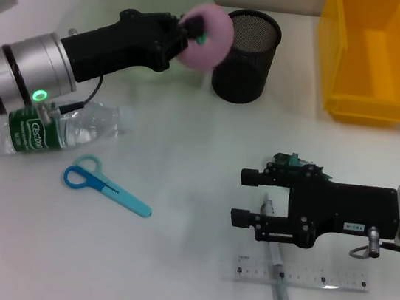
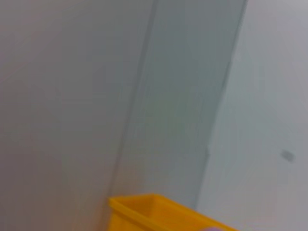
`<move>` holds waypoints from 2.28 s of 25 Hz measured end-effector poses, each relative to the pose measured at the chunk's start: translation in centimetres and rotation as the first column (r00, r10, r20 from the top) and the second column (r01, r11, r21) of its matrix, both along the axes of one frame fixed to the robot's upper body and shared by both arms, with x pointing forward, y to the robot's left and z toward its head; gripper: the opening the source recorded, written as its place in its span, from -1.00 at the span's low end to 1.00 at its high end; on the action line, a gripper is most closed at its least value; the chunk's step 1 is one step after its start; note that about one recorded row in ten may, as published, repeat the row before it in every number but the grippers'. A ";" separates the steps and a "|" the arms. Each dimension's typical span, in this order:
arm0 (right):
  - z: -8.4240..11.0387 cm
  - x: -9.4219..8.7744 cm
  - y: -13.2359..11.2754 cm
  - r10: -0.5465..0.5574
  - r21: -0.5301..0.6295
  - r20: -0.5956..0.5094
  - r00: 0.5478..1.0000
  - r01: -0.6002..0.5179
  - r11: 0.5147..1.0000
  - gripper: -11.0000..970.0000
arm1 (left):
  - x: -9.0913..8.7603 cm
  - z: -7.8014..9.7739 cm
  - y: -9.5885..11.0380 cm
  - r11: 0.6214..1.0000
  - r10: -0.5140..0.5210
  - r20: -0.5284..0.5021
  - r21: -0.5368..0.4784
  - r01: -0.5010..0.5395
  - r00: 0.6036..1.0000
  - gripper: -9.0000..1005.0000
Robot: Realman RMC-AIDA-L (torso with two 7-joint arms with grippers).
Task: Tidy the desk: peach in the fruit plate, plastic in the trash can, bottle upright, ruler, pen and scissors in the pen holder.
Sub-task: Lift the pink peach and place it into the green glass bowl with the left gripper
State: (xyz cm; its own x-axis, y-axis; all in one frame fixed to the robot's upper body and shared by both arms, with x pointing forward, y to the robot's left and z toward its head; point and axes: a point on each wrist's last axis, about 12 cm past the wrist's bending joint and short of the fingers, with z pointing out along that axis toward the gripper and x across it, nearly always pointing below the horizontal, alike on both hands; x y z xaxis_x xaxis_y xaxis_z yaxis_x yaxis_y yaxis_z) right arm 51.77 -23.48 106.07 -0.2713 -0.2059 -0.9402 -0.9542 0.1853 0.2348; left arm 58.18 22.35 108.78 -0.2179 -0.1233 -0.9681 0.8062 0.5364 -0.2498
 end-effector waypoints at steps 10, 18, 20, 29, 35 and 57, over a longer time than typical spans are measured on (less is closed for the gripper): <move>0.1 0.1 0.2 0.009 -0.002 0.003 1.000 -0.009 1.000 0.45 | -0.6 -0.8 0.8 0.996 0.083 0.032 -0.028 -0.083 0.996 -0.82; 0.0 0.0 0.2 0.012 -0.003 0.004 1.000 -0.012 1.000 0.45 | -0.6 -0.9 0.8 0.996 0.086 0.029 -0.028 -0.085 0.996 -0.81; 0.0 0.0 0.2 0.012 -0.003 0.009 1.000 -0.012 1.000 0.45 | -0.6 -0.9 0.8 0.996 0.088 0.029 -0.030 -0.087 0.996 -0.80; 0.0 0.1 0.2 0.010 -0.001 0.014 1.000 -0.010 1.000 0.45 | 1.5 -1.0 1.2 0.971 0.237 -0.011 -0.001 -0.237 0.971 -0.79; 0.1 0.1 0.2 0.012 -0.003 0.017 1.000 -0.012 1.000 0.45 | 3.8 -1.3 1.4 0.923 0.383 -0.070 0.070 -0.379 0.921 -0.78; 0.1 0.2 0.3 0.009 -0.001 0.017 1.000 -0.009 1.000 0.45 | 5.0 -1.6 1.5 0.873 0.480 -0.065 0.131 -0.470 0.875 -0.75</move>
State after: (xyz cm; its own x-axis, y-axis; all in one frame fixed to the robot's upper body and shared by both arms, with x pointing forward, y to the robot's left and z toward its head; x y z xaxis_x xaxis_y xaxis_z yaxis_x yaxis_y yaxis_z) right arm 51.94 -23.21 106.16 -0.2533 -0.2090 -0.9445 -0.9597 0.1768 0.2183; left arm 63.20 23.81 107.18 -0.2481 -0.1311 -0.9598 0.4236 0.8764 -0.2292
